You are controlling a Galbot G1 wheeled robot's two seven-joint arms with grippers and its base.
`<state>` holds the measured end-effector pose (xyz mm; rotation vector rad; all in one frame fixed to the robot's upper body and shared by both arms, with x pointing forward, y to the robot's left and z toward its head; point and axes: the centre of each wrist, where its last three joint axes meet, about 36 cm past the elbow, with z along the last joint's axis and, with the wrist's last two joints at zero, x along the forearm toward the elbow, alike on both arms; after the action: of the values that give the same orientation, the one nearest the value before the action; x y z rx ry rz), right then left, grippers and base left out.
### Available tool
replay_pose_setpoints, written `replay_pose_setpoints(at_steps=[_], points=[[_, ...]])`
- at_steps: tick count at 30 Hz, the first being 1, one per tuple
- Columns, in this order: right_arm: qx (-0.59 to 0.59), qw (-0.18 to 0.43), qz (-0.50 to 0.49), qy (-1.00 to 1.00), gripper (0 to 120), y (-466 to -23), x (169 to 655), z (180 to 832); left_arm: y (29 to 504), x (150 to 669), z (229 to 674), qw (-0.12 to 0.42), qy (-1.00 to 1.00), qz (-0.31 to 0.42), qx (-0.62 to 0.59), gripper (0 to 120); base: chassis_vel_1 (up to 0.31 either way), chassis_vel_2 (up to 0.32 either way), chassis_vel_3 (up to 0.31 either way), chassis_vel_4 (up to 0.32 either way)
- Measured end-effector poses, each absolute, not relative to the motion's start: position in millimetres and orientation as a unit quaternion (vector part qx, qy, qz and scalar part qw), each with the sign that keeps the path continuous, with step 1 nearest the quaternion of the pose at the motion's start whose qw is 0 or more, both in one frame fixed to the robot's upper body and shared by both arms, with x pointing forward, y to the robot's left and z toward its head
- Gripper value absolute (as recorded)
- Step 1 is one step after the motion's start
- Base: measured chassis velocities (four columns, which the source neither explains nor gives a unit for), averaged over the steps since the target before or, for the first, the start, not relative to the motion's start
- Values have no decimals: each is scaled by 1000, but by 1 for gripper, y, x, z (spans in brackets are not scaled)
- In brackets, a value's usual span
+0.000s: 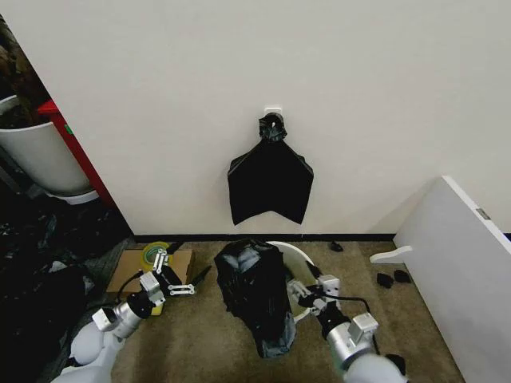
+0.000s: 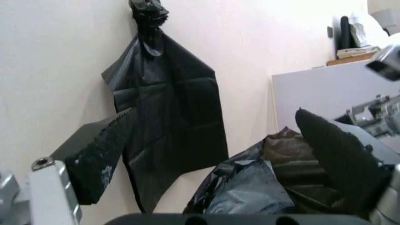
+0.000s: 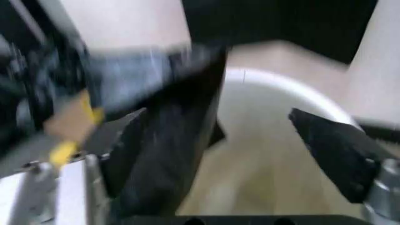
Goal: Place the garbage bag over the trash bin.
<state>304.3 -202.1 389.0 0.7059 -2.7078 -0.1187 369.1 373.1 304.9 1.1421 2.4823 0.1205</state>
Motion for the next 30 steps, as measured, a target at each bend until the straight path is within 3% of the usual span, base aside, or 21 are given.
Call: replay_pose_setpoints(at_steps=[2,4,9,12,14,21,23,30], points=[[246,204,-39,-947,97,-198,315,399,372,368,307,204,889,44,408,100,0,0,0,0],[246,205,-38,-946,98,-197,316,400,371,368,308,205,889,44,408,100,0,0,0,0],[263,217,-50,-939,81,-195,328,401,342,356,311,187,896,13,403,100,0,0,0,0],[303,216,-68,-926,66,-198,332,396,315,339,313,147,911,-18,386,100,0,0,0,0],[312,214,-70,-923,65,-199,332,395,312,338,316,142,914,-21,379,100,0,0,0,0],[331,199,-68,-920,33,-201,332,388,286,326,368,47,974,-66,210,100,0,0,0,0],[325,197,-61,-923,29,-201,332,388,284,324,377,31,978,-73,194,100,0,0,0,0],[273,183,-3,-944,5,-200,325,384,296,304,393,-53,976,-34,209,100,0,0,0,0]])
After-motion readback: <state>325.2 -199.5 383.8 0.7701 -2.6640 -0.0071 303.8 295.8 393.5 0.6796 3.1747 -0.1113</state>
